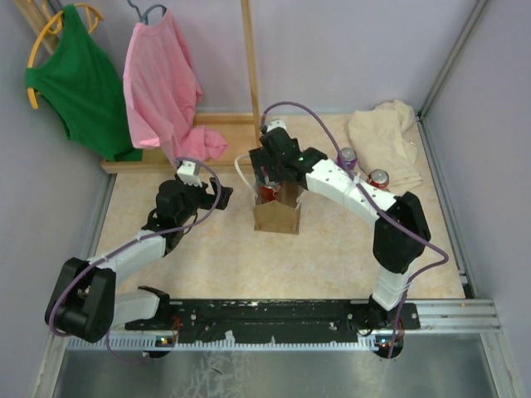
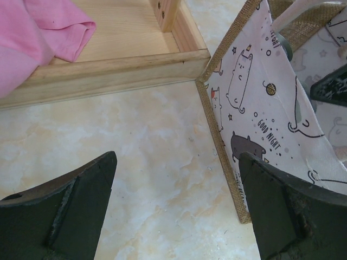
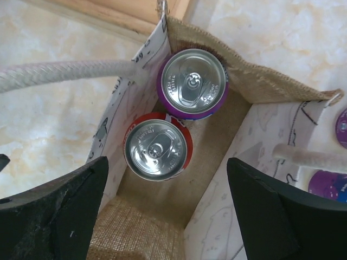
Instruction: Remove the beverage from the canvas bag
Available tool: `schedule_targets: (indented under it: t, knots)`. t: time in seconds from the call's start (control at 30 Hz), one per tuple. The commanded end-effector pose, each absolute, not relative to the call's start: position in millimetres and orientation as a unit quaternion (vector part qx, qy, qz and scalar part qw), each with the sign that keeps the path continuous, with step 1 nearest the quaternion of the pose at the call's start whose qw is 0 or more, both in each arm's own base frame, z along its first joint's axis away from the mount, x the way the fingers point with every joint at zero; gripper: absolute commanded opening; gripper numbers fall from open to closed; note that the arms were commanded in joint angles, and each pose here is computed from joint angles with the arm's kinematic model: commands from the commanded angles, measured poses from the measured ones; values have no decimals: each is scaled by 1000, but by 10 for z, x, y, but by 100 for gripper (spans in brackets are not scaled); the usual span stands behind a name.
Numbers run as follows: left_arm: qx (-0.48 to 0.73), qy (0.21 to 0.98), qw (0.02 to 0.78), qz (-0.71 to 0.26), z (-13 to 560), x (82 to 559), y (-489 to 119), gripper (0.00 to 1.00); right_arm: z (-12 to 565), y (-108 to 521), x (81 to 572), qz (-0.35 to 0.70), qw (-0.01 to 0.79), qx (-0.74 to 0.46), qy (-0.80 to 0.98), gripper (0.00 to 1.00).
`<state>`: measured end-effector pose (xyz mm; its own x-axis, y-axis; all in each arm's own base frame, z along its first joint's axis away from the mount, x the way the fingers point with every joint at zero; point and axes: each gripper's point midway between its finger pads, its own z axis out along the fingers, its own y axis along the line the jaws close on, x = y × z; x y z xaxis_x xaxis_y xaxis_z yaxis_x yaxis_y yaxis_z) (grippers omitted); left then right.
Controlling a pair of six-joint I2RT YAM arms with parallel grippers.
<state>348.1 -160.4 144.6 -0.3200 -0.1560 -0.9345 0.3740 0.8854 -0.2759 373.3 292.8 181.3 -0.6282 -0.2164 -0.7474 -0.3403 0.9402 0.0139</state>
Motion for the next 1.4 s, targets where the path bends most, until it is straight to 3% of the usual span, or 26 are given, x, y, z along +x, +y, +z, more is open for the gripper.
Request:
schedule_targets:
  t: [0.0, 0.1, 0.2, 0.9, 1.1, 1.37]
  knots:
    - [78, 768, 589, -240, 1574, 3512, -1681, 100, 1736, 3020, 3707, 92, 398, -150, 900, 90]
    - [78, 767, 589, -241, 1578, 3512, -1684, 100, 1674, 3038, 3707, 93, 396, -149, 901, 91]
    - [77, 767, 589, -240, 1575, 3513, -1680, 100, 1603, 3056, 3720, 91, 392, -152, 903, 99]
    - [78, 770, 587, -238, 1544, 3512, -1675, 100, 1171, 3104, 3835, 58, 367, -164, 914, 98]
    - [79, 770, 587, -239, 1539, 3514, -1680, 100, 1107, 3115, 3846, 55, 364, -167, 915, 91]
    - [78, 770, 586, -241, 1532, 3514, -1685, 100, 1073, 3099, 3891, 45, 368, -165, 914, 68]
